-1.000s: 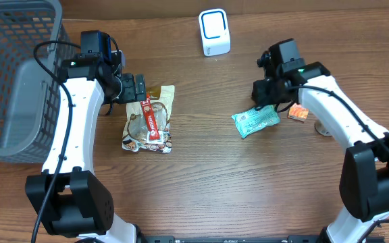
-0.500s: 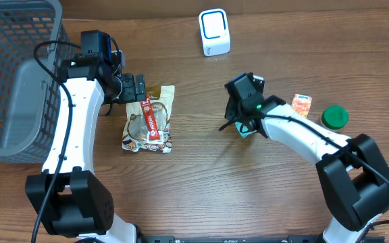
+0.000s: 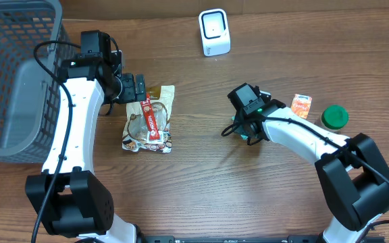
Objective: Scan the item barcode
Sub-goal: 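Carry the wipes pack right and set it down near the jar, then move the right gripper left over the red Nescafe stick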
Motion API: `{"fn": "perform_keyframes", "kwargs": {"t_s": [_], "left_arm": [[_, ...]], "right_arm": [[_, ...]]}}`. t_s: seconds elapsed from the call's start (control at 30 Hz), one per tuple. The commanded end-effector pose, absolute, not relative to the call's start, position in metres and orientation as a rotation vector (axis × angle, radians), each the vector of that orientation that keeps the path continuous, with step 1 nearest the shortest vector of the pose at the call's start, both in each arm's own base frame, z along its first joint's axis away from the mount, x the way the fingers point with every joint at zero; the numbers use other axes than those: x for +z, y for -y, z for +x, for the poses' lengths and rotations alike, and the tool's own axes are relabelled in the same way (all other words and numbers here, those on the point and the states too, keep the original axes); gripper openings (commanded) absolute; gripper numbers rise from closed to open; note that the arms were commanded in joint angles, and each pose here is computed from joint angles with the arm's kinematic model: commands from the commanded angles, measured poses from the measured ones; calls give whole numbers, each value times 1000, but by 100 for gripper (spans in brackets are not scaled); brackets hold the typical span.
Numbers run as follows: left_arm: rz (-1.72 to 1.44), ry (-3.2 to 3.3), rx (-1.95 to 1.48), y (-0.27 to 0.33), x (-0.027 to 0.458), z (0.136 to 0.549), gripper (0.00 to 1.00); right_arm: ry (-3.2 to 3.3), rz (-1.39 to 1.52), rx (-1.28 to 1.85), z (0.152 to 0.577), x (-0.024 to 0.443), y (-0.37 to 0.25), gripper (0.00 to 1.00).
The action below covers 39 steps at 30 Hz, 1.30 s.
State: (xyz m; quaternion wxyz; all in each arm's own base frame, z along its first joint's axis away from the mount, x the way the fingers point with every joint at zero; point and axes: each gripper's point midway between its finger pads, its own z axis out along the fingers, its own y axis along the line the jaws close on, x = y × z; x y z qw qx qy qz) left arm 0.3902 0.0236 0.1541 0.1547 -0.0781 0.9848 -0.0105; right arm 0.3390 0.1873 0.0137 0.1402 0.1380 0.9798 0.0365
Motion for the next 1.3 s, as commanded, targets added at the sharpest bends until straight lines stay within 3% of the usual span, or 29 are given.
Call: {"fn": "perform_keyframes", "kwargs": {"t_s": [0.0,0.37,0.6,0.93,1.03,1.27], "left_arm": [[-192,-2824,-15,-26,153,391,100],[-192,-2824,-15,-26,153,391,100],[-192,-2824,-15,-26,153,391,100],[-192,-2824,-15,-26,153,391,100],[-193,-2824,-15,-26,153,391,100],[-193,-2824,-15,-26,153,391,100]], "right_arm": [[-2871,460,120,336,15,-176,8],[-2965,369,-7,339,18,-116,11],[-2932,282,22,362,66,-118,16],[-2787,-54,674,375,131,-252,28],[-2698,-176,727,374,138,-291,36],[-2551,-379,741,355,138,-367,41]]}}
